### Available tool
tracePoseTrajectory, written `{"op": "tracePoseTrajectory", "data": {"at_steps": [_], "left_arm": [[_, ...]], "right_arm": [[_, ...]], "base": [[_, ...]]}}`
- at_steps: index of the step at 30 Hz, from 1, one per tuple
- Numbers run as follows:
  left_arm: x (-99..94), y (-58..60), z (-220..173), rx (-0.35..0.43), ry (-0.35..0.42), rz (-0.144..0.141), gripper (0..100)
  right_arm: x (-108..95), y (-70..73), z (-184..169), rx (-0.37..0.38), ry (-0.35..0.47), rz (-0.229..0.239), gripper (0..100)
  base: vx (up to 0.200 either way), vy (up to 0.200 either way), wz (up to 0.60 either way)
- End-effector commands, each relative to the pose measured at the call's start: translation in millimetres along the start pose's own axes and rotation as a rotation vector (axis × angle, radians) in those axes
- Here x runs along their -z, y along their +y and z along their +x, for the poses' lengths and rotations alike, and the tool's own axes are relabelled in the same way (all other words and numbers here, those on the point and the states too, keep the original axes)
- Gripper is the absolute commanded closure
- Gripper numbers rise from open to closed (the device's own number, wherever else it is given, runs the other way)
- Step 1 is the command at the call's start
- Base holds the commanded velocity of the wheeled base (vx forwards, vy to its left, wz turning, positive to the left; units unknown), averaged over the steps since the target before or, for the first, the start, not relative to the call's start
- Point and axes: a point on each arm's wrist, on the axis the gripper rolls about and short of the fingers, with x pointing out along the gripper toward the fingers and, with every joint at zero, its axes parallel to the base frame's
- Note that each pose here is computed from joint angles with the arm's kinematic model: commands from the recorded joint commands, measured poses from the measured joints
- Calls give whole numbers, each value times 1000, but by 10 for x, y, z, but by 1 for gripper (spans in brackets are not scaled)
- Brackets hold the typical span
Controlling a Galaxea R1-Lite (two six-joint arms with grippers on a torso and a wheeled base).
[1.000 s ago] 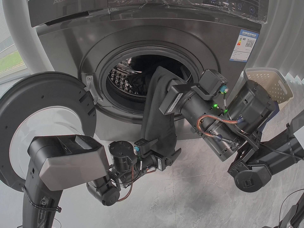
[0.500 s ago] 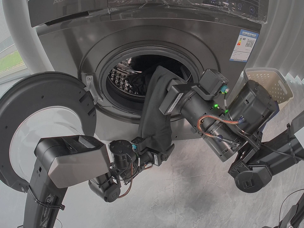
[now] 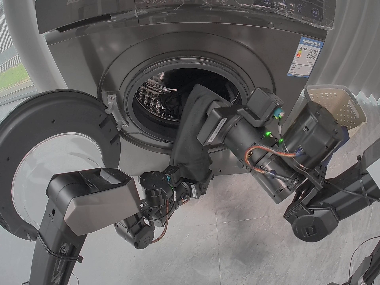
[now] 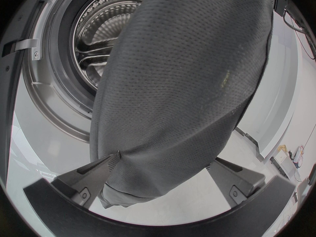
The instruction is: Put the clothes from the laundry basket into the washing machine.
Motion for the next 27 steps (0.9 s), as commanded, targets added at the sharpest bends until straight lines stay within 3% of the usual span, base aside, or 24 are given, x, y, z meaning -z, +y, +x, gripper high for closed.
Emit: {"op": "tracePoseTrajectory", "data": {"at_steps": [1,4,5,12,18,21,27], "left_arm": [[8,-7,3,-2,0,2,0],[-5,-15,-1,-1,-4,1,0],[1,-14,-6,0,-1,3,100],[-26,-53,-50,9,3,13,100],[-380,-98,-337,26,-13,12,100],[-598,-95,-663,39,9,14,100],[-795,-33,-1237,94,77,21,100]], "right_arm": [[12,2,2,-1,1,0,100],[5,3,1,-1,0,0,100],[5,-2,2,0,-1,0,100],[-14,-18,-4,3,-12,0,100],[-71,-133,-88,33,-2,-16,100],[-177,-228,-179,57,-6,-28,100],[-304,-263,-447,63,26,-25,100]], "base": [[0,0,0],[0,0,0],[0,0,0],[0,0,0],[0,0,0],[0,0,0],[0,0,0]]}}
